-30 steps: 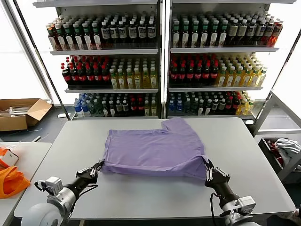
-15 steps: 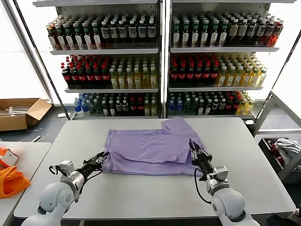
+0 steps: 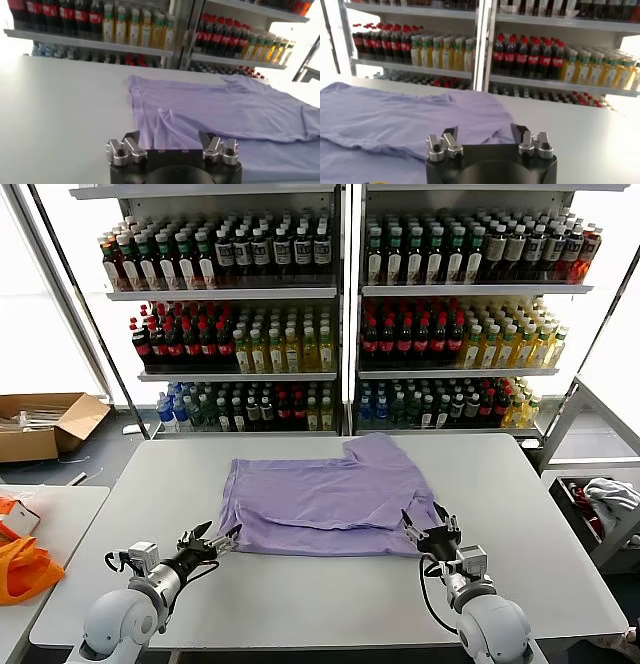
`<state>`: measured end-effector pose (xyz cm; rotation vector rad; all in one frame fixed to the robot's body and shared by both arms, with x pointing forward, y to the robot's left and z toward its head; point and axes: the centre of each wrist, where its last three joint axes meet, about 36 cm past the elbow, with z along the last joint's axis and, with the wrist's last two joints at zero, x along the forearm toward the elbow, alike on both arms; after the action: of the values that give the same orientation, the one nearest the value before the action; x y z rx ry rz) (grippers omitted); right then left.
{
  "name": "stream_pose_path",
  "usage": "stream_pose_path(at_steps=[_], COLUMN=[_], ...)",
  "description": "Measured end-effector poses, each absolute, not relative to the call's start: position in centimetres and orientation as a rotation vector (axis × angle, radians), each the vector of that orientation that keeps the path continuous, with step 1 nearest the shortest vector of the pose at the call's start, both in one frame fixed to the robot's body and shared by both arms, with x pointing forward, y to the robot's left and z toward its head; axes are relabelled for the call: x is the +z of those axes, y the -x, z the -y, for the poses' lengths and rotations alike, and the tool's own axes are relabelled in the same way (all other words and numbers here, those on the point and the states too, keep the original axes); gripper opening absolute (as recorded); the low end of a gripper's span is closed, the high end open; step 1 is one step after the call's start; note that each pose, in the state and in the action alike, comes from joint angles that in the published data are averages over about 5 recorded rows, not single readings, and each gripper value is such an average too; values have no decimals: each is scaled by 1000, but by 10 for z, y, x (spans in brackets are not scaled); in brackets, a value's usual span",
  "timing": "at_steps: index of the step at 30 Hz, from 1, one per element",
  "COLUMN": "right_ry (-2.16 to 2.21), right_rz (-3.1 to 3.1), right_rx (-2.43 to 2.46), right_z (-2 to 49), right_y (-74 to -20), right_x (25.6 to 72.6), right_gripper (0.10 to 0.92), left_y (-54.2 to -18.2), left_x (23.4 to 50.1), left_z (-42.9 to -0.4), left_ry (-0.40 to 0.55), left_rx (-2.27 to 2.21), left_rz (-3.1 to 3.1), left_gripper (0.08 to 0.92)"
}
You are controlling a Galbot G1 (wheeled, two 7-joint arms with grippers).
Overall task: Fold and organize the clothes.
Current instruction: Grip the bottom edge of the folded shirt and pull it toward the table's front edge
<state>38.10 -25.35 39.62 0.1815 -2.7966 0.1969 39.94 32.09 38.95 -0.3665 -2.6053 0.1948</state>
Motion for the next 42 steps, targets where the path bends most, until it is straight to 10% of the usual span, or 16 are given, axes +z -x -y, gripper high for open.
stream_pose_path(at_steps=[10,29,42], right_ry=[-93,-104,-159], right_rz=[2681,2659,2635], right_rx=[206,175,123], right_z=[254,256,268], right_y=[-351,-335,-307], right_x=[383,383,397], right_gripper=[661,127,108], left_y=[-389,-373,-344], left_x=[376,369,382], left_z=[-319,-320,-323], left_ry=[358,351,348], left_rx=[194,218,165], left_rz=[2575,2569,2561], left_gripper=[761,174,84])
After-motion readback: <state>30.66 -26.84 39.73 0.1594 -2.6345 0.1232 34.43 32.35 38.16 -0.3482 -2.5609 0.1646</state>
